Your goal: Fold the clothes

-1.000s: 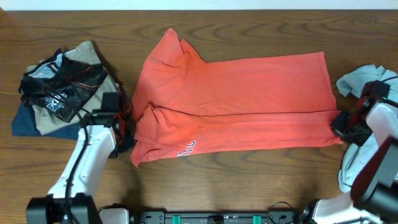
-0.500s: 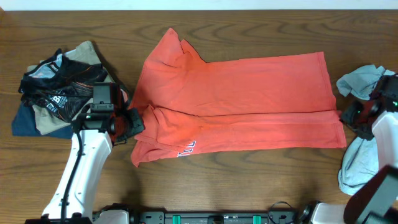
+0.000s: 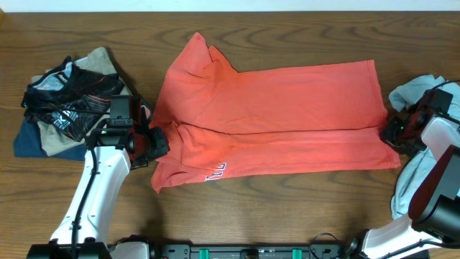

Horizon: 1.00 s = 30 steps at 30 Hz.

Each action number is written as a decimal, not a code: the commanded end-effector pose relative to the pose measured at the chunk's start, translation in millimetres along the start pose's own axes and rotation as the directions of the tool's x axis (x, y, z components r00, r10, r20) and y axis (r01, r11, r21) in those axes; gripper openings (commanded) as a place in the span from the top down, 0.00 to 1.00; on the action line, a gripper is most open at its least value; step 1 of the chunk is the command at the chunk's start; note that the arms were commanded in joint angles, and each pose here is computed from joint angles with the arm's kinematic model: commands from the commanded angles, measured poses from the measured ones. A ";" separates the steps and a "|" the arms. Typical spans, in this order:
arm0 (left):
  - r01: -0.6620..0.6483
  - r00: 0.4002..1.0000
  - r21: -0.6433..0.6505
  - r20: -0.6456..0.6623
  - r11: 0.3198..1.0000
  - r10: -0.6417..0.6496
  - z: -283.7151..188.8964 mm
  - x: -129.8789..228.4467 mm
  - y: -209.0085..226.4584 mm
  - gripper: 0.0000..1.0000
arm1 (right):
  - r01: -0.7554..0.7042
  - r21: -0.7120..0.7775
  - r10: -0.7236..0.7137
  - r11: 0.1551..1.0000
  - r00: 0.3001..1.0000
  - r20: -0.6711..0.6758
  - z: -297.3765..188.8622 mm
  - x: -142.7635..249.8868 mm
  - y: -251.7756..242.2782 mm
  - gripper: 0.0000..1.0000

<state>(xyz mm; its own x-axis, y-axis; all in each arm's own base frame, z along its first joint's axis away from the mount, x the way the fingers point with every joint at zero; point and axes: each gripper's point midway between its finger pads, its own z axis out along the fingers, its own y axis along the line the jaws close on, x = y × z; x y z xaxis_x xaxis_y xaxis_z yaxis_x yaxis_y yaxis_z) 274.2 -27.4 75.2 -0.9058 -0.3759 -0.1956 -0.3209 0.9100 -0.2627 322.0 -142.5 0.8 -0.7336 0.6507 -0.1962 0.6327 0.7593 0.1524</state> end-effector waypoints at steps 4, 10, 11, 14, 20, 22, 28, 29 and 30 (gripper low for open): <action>-0.013 1.000 0.009 0.001 1.000 0.013 -1.5 -2.4 -2.5 0.76 | 0.010 -0.033 -0.010 0.999 1.000 0.003 5.9 -2.6 6.3 0.93; -0.013 1.000 0.009 0.001 1.000 0.013 -1.5 -2.4 -2.5 0.76 | 0.010 -0.034 -0.010 0.999 1.000 0.010 5.9 -4.4 6.3 0.90; -0.013 1.000 0.009 0.001 1.000 0.013 -1.5 -2.4 -2.5 0.76 | 0.010 -0.035 -0.009 0.999 1.000 0.011 5.8 -4.8 6.4 0.90; -0.013 1.000 0.009 0.001 1.000 0.013 -1.5 -2.4 -2.5 0.76 | 0.012 -0.039 -0.011 0.999 1.000 0.028 5.7 -8.8 7.5 0.85; -0.013 1.000 0.009 0.000 1.000 0.013 -1.5 -2.3 -2.5 0.76 | 0.018 -0.050 -0.015 0.999 0.998 0.069 5.1 -18.8 10.4 0.86; -0.013 1.000 0.009 0.001 1.000 0.013 -1.5 -2.4 -2.5 0.76 | 0.019 -0.051 -0.016 0.999 0.997 0.075 5.0 -20.3 10.8 0.91; -0.013 1.000 0.009 0.001 1.000 0.013 -1.5 -2.4 -2.5 0.76 | 0.019 -0.120 -0.015 0.993 0.999 0.038 3.6 -13.1 21.9 0.99; -0.013 1.000 0.009 0.001 1.000 0.013 -1.5 -2.4 -2.5 0.76 | 0.018 -0.166 -0.015 0.986 1.000 0.021 1.8 -10.3 29.5 0.99; -0.013 1.000 0.009 0.001 1.000 0.013 -1.5 -2.4 -2.5 0.76 | 0.014 -0.223 -0.013 0.975 1.000 0.005 -1.4 -8.9 38.4 0.99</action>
<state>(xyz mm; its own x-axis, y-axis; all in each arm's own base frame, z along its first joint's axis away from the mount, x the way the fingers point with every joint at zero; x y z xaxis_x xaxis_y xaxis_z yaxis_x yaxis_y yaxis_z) 274.2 -27.9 75.3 -0.9061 -0.3757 -0.1945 -0.3201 0.9095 -0.2653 342.7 -137.6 4.7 -0.7286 0.6413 -0.2405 0.5954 0.7666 0.2405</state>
